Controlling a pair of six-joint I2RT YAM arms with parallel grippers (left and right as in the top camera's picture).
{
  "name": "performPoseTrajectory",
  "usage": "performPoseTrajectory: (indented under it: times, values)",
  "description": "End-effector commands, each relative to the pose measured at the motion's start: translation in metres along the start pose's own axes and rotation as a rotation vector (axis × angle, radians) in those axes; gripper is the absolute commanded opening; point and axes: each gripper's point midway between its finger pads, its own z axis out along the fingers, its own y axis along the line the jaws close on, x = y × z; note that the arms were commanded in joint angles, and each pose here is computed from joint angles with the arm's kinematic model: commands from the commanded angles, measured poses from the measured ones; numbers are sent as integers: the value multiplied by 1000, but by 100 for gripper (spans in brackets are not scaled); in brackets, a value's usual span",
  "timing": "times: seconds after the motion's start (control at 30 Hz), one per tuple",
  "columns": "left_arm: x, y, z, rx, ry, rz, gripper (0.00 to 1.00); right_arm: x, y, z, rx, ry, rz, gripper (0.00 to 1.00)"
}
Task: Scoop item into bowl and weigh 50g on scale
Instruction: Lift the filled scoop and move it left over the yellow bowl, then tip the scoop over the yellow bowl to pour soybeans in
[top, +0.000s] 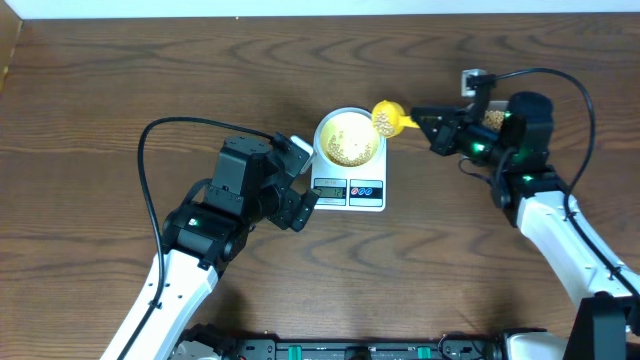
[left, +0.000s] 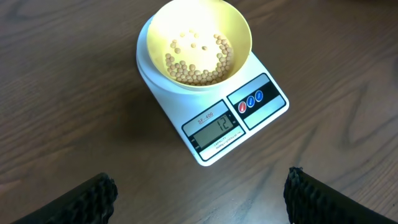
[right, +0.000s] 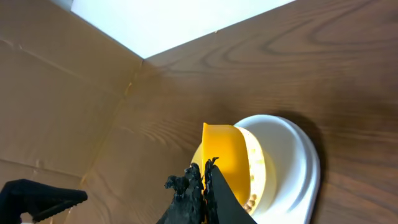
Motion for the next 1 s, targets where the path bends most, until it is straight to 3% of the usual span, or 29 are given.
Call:
performPoseTrajectory:
  times: [0.0, 0.97]
  values:
    - [6, -2, 3, 15, 11, 6, 88, 4, 6, 11, 28, -12, -21, 1]
    - [6, -2, 3, 15, 12, 7, 88, 34, 43, 37, -26, 40, -702, 1]
